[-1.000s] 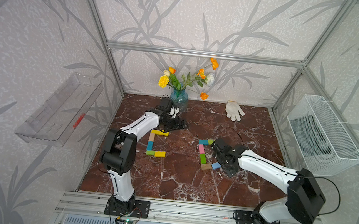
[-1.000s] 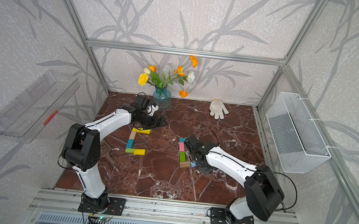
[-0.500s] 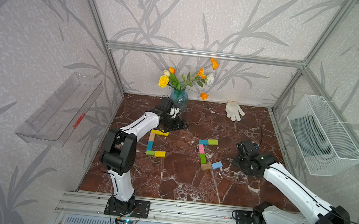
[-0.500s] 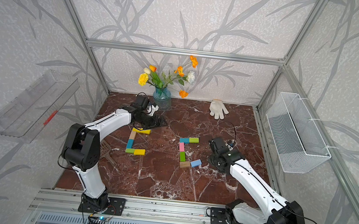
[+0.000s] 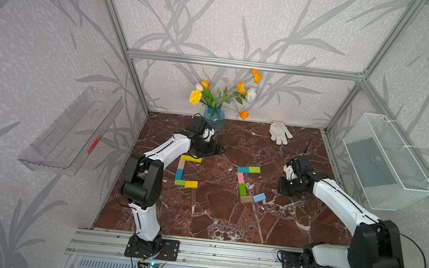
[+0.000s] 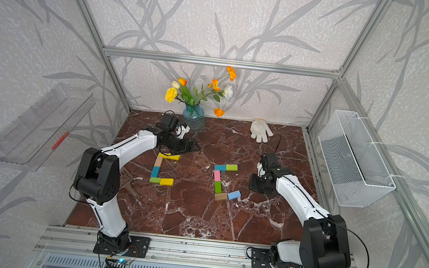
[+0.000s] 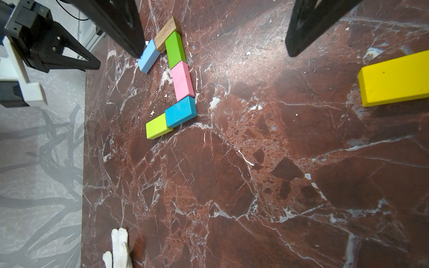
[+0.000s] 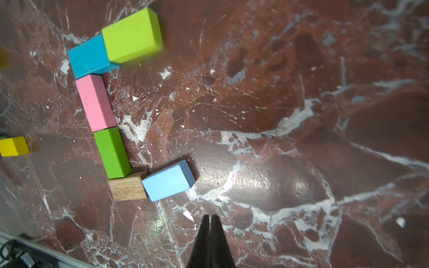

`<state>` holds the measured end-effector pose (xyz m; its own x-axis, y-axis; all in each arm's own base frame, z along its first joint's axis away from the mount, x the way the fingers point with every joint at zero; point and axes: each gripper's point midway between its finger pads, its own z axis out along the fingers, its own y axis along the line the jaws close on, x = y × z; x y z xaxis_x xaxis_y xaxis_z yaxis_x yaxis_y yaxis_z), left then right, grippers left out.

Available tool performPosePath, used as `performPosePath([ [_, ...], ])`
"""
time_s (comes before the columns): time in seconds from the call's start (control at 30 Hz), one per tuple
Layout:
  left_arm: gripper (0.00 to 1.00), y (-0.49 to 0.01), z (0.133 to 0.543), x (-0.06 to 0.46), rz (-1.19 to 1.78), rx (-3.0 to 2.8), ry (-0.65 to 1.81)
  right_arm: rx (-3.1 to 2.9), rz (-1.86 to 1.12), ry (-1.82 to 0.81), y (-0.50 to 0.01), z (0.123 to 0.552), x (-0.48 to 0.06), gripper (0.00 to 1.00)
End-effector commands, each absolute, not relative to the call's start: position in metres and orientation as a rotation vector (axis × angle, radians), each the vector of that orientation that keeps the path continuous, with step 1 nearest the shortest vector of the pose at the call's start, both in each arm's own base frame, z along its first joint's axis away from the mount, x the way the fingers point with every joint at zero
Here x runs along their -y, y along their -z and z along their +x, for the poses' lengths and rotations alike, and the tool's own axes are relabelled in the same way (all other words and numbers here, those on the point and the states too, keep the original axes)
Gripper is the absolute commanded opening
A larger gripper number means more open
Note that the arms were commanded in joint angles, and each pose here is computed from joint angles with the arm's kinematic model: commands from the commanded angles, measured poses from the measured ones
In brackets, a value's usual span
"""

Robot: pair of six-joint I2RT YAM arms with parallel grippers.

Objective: Assemble the letter c with building blocks
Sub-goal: Adjust the building block at the center of the board.

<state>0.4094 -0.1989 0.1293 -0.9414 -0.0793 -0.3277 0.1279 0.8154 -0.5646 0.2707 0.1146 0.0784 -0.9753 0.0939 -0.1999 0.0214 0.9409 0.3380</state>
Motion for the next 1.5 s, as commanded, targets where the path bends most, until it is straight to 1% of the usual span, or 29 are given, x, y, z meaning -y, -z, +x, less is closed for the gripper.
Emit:
performPosePath([
  [0.0, 0.95, -0.140, 0.412, 0.202, 0.061, -2.640, 0.882, -2.840, -0.112, -0.619, -0.084, 0.282, -0.130, 0.00],
  [0.27, 0.95, -0.140, 0.411, 0.202, 0.067, -2.640, 0.880, -2.899, -0.087, -0.760, -0.062, 0.285, -0.140, 0.00],
  [0.73, 0.95, -0.142, 0.411, 0.202, 0.069, -2.637, 0.874, -3.018, -0.005, -0.756, -0.035, 0.283, -0.139, 0.00],
  [1.47, 0.95, -0.141, 0.411, 0.200, 0.066, -2.639, 0.864, -3.110, 0.034, -0.798, -0.018, 0.269, -0.141, 0.00],
])
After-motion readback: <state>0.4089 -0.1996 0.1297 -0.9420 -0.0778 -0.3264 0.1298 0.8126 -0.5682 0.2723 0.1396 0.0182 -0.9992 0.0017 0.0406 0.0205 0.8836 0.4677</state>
